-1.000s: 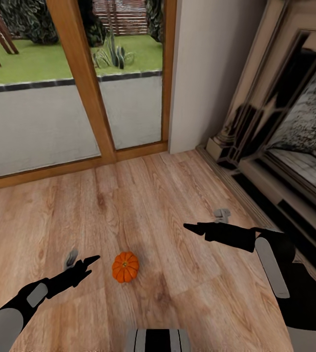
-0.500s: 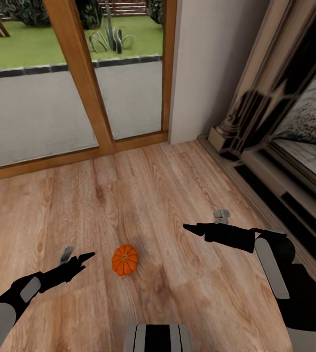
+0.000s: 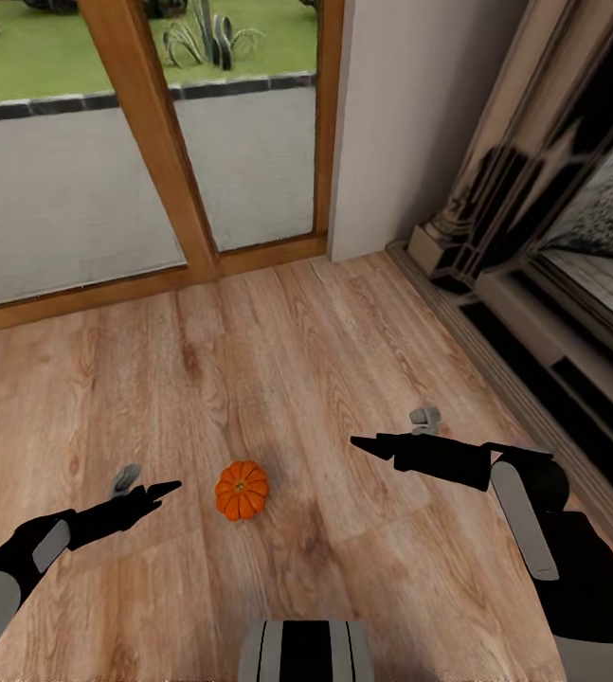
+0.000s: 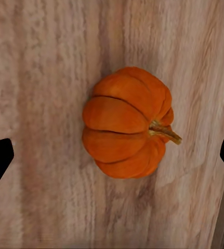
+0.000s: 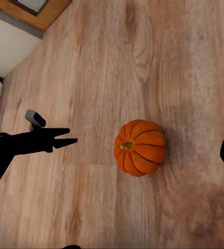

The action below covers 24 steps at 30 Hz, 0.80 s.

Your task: Place each of the two pumpkins and all three candles from the living room inside a cabinet in the living room (use any cabinet), then make sure every cabinet is closed, and position the cauldron so it is next to a table in the living room.

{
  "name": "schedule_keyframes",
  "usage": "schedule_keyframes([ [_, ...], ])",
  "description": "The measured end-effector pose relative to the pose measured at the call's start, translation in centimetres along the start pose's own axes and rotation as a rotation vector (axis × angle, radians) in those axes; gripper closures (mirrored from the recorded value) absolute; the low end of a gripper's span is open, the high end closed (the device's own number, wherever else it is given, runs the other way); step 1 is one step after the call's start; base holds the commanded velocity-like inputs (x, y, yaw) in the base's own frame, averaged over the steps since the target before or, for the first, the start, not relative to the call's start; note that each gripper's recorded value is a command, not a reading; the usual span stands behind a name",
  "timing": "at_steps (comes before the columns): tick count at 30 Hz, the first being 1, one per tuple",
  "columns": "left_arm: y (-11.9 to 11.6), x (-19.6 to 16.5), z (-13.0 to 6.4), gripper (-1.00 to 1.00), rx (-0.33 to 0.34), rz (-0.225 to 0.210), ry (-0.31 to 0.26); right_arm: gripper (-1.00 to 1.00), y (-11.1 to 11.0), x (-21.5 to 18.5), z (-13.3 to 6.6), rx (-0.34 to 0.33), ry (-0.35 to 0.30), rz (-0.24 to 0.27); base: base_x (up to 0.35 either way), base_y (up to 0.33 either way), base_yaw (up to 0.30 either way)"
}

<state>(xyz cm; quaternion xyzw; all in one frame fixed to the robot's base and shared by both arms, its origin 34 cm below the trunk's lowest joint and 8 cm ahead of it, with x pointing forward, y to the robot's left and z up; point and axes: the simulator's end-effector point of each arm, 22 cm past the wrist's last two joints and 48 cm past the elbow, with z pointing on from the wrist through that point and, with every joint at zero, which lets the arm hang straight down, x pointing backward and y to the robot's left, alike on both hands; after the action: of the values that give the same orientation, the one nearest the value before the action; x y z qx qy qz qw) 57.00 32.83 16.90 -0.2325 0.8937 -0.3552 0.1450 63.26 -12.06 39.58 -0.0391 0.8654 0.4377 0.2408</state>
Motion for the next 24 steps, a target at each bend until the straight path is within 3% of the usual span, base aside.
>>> schedule_keyframes([
  [9, 1.2, 0.9, -0.1, -1.00, -0.023, -0.025, 0.009, -1.00, -0.1, 0.0, 0.1, -0.009, -0.005, 0.002, 0.019, 0.000, 0.000],
  [15, 1.5, 1.1, -0.1, -1.00, -0.036, -0.021, 0.007, -1.00, 0.0, 0.0, 0.2, -0.015, -0.005, 0.000, 0.249, 0.001, 0.000],
  [24, 0.7, 1.2, 0.0, -1.00, 0.005, -0.041, 0.008, -1.00, 0.0, 0.0, 0.1, -0.017, -0.006, 0.001, 0.099, 0.006, 0.000],
])
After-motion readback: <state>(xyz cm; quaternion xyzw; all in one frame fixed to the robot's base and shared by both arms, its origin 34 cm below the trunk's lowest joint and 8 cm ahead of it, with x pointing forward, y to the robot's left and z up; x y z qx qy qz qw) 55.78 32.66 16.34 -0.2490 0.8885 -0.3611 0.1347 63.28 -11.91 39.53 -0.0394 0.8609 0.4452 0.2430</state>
